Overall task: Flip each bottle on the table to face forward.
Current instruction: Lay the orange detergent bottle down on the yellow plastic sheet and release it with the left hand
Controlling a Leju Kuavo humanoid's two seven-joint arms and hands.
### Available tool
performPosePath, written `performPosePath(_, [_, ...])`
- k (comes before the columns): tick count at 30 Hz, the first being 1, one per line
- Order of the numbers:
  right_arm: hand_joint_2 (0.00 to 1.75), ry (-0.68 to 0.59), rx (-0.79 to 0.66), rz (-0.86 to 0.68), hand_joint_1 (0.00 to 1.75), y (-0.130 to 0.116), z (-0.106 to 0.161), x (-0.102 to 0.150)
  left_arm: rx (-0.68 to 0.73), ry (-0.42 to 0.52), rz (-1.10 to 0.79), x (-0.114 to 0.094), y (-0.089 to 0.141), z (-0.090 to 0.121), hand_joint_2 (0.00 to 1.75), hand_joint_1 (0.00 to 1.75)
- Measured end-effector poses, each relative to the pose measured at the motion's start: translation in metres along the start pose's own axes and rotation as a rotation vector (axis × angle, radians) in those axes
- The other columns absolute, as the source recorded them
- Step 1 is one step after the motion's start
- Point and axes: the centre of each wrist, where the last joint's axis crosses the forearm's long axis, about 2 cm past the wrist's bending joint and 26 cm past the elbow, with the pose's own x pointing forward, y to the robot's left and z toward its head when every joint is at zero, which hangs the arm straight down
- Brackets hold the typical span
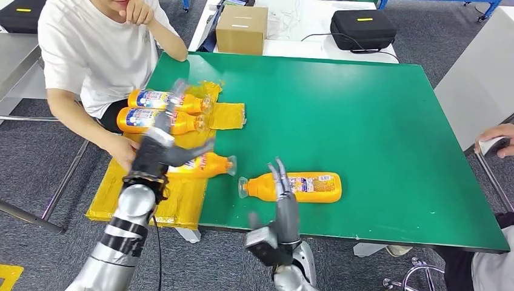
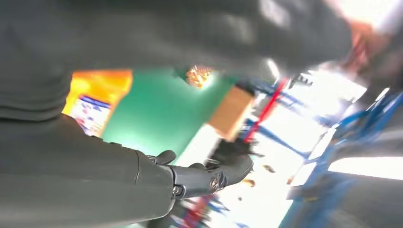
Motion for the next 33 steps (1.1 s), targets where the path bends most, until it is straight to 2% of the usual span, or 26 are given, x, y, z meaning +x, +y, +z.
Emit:
performPosePath(2, [1.75,-0.033,0.065,0.109,0.0,-0.006,0.006,-0.004,0.108,-0.031,0.097,0.011,0.009,0.006,1.75,0.0])
performPosePath(4, [1.75,-0.022,0.099,0.203,0.0,-0.016,0.016,-0.009,0.194,-0.039,0.196,0.019,0.018,0.023,1.75,0.0])
performPosePath(9, [1.75,0.099,0.111,0.346,0.0,-0.045,0.04,-0.025,0.297,-0.008,0.301,0.028,0.02,0.088,1.75,0.0])
performPosePath(11, [1.75,0.12,0.115,0.372,0.0,-0.052,0.047,-0.03,0.316,0.008,0.311,0.031,0.017,0.107,1.75,0.0])
performPosePath(19, [1.75,0.231,0.202,0.406,0.0,-0.072,0.064,-0.045,0.36,0.116,0.368,0.042,0.004,0.148,1.75,0.0])
performPosePath(22, [1.75,0.247,0.232,0.428,0.0,-0.081,0.068,-0.052,0.363,0.135,0.37,0.043,0.001,0.156,1.75,0.0])
performPosePath(26, [1.75,0.257,0.299,0.495,0.0,-0.093,0.064,-0.062,0.349,0.142,0.364,0.044,-0.002,0.156,1.75,0.0])
performPosePath(29, [1.75,0.261,0.337,0.525,0.0,-0.105,0.051,-0.077,0.338,0.149,0.376,0.045,-0.005,0.151,1.75,0.0])
performPosePath(33, [1.75,0.3,0.423,0.456,0.0,-0.115,0.025,-0.101,0.327,0.15,0.397,0.043,-0.01,0.138,1.75,0.0])
